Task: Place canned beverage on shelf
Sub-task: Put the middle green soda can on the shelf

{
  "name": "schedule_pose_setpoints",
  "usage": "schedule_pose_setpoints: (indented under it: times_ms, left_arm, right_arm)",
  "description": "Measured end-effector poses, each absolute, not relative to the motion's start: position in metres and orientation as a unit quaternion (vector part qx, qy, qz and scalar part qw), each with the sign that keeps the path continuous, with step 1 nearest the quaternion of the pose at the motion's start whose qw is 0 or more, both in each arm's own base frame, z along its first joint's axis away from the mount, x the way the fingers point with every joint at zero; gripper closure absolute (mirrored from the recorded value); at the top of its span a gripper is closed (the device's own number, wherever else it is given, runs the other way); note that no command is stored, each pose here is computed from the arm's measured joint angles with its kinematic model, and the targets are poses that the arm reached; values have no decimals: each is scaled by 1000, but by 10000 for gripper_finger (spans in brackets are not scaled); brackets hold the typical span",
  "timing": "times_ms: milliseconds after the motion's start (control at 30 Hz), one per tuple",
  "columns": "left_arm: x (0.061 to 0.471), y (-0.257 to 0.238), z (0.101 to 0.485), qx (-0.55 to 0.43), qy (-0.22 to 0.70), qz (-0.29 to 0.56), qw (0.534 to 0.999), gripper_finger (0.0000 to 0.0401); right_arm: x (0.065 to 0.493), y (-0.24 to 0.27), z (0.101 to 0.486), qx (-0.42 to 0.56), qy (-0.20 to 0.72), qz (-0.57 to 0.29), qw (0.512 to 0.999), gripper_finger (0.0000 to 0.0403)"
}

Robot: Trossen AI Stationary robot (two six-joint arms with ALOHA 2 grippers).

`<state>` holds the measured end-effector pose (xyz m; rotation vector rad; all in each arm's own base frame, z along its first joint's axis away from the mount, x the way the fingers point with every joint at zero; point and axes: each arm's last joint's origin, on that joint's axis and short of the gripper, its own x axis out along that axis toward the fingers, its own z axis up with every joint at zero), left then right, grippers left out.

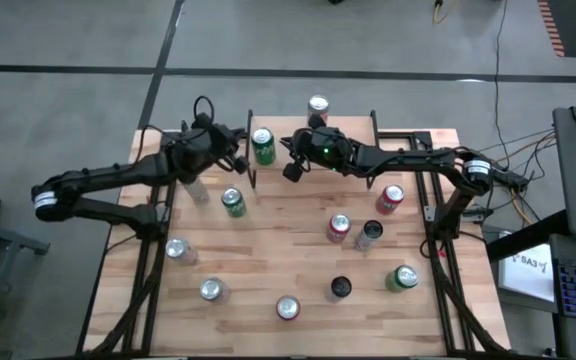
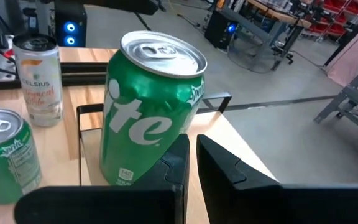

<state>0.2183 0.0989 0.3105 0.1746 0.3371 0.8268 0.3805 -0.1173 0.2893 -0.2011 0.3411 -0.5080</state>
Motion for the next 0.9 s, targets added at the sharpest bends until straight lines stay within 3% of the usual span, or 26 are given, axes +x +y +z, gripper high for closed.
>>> schedule_pose_setpoints:
  times_ms: [300, 900]
  left_arm:
    - [217, 107, 310, 52, 146, 331, 931, 401]
    - [218, 116, 307, 35, 144, 372, 916, 401]
  right_arm:
    - [381, -117, 289, -104, 168, -248, 948, 381]
    - [381, -117, 289, -102, 169, -248, 949, 381]
